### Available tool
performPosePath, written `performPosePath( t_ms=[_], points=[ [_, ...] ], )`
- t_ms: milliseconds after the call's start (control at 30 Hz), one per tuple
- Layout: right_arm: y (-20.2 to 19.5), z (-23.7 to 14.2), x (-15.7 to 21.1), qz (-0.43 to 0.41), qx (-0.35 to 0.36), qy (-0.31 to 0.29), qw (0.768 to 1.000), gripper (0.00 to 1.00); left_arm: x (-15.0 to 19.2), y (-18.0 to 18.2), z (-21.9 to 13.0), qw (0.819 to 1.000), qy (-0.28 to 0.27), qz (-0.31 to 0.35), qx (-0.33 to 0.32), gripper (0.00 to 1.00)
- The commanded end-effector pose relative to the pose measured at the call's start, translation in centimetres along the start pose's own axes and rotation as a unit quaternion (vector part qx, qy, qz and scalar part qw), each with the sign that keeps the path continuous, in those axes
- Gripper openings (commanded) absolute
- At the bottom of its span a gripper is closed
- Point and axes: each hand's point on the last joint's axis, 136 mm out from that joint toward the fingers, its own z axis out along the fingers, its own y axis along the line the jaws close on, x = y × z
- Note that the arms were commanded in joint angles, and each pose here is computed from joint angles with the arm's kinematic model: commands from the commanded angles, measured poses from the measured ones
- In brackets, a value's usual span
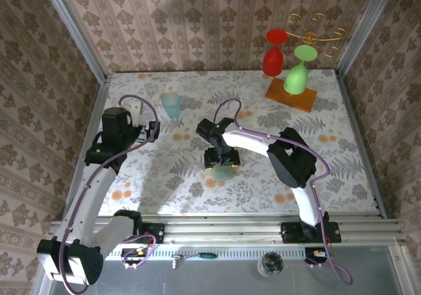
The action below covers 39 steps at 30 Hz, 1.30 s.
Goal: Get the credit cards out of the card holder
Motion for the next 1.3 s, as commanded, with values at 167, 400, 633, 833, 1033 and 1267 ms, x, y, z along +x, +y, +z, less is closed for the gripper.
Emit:
performPosePath(
  t_ms=[167,400,633,833,1033,1267],
  points=[
    [0.0,-2.4,0.0,-0.012,-0.016,-0.026,0.999,0.84,1.0,-0.9,1.1,0.999,0.035,-0.029,0.018,1.00],
    [0.4,-2.9,0.2,-0.029,-0.057,-0.024,0.998,0.80,2.8,-4.0,3.0,0.987,0.076,-0.118,0.075,1.00],
    [-1.4,-3.1,0.2,-0.044,-0.070,-0.022,0.996,0.68,7.0,-8.1,5.2,0.956,0.165,-0.213,0.119,0.93],
    [-2.0,-3.1,0.3,-0.044,-0.091,-0.032,0.994,0.53,8.7,-12.4,6.3,0.932,0.201,-0.256,0.161,0.87],
    [-1.8,-2.8,-0.2,-0.057,-0.097,-0.044,0.993,0.47,10.3,-17.4,7.3,0.900,0.227,-0.298,0.224,0.81],
    [-1.6,-2.2,-0.4,-0.041,-0.103,-0.040,0.993,0.42,10.3,-20.6,7.5,0.879,0.243,-0.289,0.292,0.71]
  ],
)
